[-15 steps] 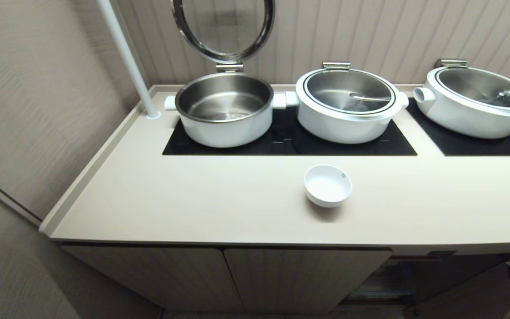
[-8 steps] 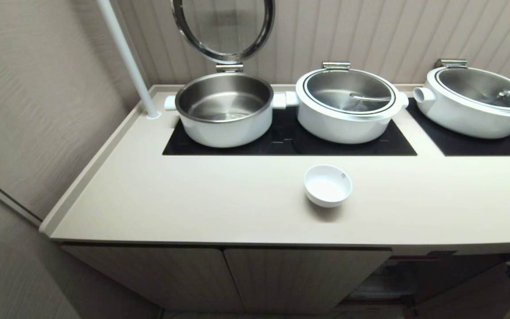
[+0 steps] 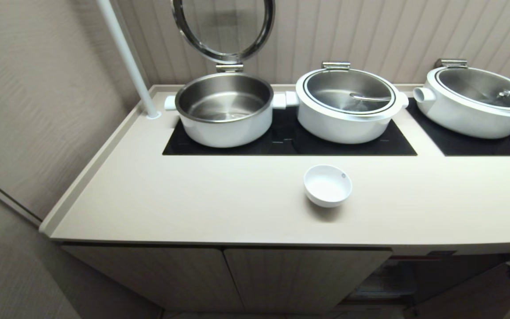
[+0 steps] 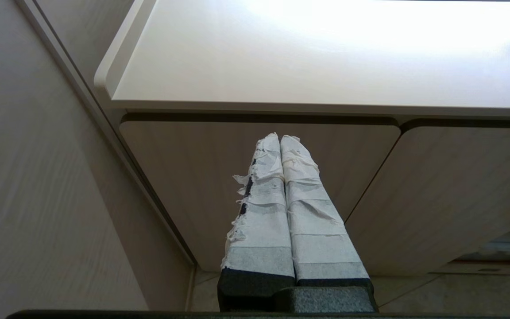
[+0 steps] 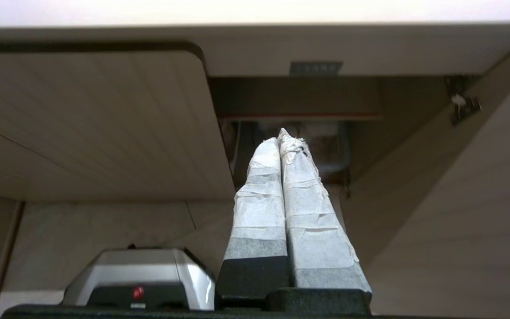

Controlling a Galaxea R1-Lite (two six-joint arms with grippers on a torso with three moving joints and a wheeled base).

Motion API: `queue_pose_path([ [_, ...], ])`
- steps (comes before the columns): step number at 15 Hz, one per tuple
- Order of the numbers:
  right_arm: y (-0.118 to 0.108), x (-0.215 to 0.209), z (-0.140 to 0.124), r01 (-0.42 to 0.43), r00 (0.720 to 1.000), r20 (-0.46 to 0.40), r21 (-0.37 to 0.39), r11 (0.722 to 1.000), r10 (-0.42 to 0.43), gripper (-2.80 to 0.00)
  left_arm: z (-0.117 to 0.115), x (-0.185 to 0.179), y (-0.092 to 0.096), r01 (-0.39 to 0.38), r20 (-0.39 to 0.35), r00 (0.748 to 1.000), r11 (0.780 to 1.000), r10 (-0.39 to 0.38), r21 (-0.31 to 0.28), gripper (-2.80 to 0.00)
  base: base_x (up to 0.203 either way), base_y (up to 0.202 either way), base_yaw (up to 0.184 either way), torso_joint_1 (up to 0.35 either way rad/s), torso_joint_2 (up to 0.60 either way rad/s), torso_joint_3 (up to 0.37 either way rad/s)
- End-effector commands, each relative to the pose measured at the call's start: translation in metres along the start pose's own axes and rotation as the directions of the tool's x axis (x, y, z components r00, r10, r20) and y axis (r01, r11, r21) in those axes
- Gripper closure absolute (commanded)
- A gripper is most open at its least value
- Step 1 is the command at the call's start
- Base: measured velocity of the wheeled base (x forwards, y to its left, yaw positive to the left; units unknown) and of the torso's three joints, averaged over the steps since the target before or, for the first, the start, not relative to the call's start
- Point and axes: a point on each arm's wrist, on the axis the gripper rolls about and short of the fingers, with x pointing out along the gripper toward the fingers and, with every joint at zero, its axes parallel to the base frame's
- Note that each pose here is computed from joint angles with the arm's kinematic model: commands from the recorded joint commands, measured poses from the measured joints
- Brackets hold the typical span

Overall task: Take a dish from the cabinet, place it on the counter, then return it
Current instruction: Pick up the bowl from the table

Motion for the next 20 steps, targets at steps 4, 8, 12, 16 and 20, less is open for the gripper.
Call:
queue_pose_path([
  [4, 0.001, 0.020, 0.037, -0.063, 0.989, -0.137, 0.018, 0.998, 0.064, 0.00, 0.000, 0.000, 0.000, 0.000, 0.001, 1.000, 1.000, 0.000, 0.000, 0.00, 0.000, 0.000, 0.000, 0.000, 0.00, 0.000],
  [8, 0.001, 0.055, 0.070, -0.097, 0.978, -0.182, 0.030, 0.995, 0.100, 0.00, 0.000, 0.000, 0.000, 0.001, 0.001, 1.000, 1.000, -0.001, 0.000, 0.00, 0.000, 0.000, 0.000, 0.000, 0.00, 0.000],
  [12, 0.001, 0.096, 0.112, -0.113, 0.976, -0.181, 0.039, 0.993, 0.118, 0.00, 0.000, 0.000, 0.000, 0.000, 0.001, 1.000, 1.000, 0.000, 0.000, 0.00, 0.000, 0.000, 0.000, 0.000, 0.00, 0.000],
  [16, 0.001, 0.138, 0.151, -0.135, 0.975, -0.175, 0.021, 0.991, 0.137, 0.00, 0.000, 0.000, 0.000, 0.000, 0.001, 1.000, 1.000, 0.000, 0.000, 0.00, 0.000, 0.000, 0.000, 0.000, 0.00, 0.000],
  [20, 0.022, 0.181, 0.159, -0.288, 0.930, -0.236, 0.007, 0.957, 0.282, 0.00, 0.000, 0.000, 0.000, 0.000, 0.001, 1.000, 1.000, 0.000, 0.000, 0.00, 0.000, 0.000, 0.000, 0.000, 0.00, 0.000],
])
